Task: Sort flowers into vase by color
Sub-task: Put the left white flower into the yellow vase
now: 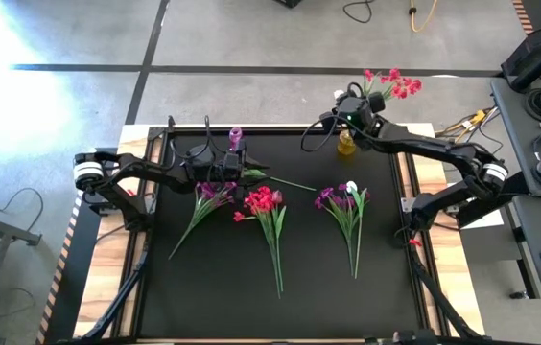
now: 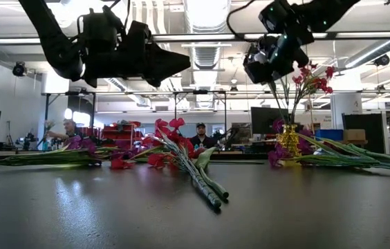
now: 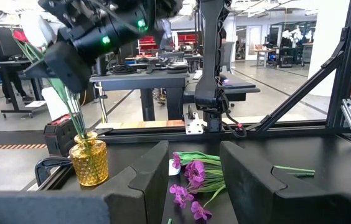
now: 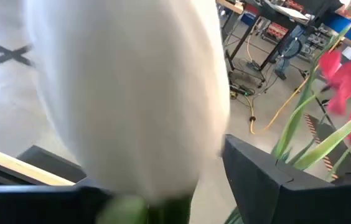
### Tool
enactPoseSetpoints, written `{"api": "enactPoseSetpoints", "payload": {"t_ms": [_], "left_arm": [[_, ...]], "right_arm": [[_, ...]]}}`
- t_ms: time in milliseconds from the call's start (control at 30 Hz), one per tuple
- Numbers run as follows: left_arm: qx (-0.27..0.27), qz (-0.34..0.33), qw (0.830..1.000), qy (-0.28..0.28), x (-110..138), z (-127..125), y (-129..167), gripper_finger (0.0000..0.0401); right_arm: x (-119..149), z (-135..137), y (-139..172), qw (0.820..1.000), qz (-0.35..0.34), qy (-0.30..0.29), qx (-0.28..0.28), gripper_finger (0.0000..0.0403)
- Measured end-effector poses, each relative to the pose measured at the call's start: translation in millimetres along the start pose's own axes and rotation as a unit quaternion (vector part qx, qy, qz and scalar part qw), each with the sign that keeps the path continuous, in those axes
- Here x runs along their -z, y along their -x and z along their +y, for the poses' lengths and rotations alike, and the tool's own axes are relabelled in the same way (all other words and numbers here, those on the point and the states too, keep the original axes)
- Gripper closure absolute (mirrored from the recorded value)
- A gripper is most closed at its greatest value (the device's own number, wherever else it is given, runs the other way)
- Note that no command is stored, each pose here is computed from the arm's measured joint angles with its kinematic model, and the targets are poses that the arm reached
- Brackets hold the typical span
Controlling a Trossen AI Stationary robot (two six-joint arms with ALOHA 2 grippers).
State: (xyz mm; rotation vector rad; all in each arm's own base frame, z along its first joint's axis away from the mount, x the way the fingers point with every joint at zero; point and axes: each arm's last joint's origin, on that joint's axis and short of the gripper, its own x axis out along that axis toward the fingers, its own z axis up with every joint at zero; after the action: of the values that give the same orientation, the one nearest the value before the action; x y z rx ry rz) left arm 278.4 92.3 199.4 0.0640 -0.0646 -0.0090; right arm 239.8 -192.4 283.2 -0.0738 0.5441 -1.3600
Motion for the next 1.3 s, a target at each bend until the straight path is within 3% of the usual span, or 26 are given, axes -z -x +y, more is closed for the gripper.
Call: {"api": "enactPoseSetpoints", "payload": {"t_ms": [367,500,600,867,1133,1300], "left_arm": [[0.0,0.001,1.0,0.0,0.2,0.0,0.0,0.0271],[0.0,0.001,1.0,0.0,0.3,0.0,0.0,0.0271],[0.0,0.002,1.0,0.001,0.4,0.0,0.0,0.0271],[0.0,0.003,1.0,0.001,0.7,-0.1,0.0,0.0271],[0.0,0.007,1.0,0.002,1.4,0.0,0.0,0.0271],[0.0,0.009,1.0,0.002,1.9,-0.1,0.0,0.0271]], "right_arm": [[-37.9,-20.3,16.4,0.998,0.055,0.034,-0.005,0.0215],[-43.7,-24.1,19.1,0.996,0.068,0.035,-0.038,0.0203],[-42.8,-26.2,16.8,0.995,0.077,0.031,-0.058,0.0191],[-30.7,-30.6,-0.4,0.992,0.115,0.035,-0.042,0.0154],[-30.9,-29.1,-0.9,0.983,0.132,0.038,-0.122,0.0127],[-27.3,-30.8,1.2,0.979,0.155,0.049,-0.12,0.0124]]}}
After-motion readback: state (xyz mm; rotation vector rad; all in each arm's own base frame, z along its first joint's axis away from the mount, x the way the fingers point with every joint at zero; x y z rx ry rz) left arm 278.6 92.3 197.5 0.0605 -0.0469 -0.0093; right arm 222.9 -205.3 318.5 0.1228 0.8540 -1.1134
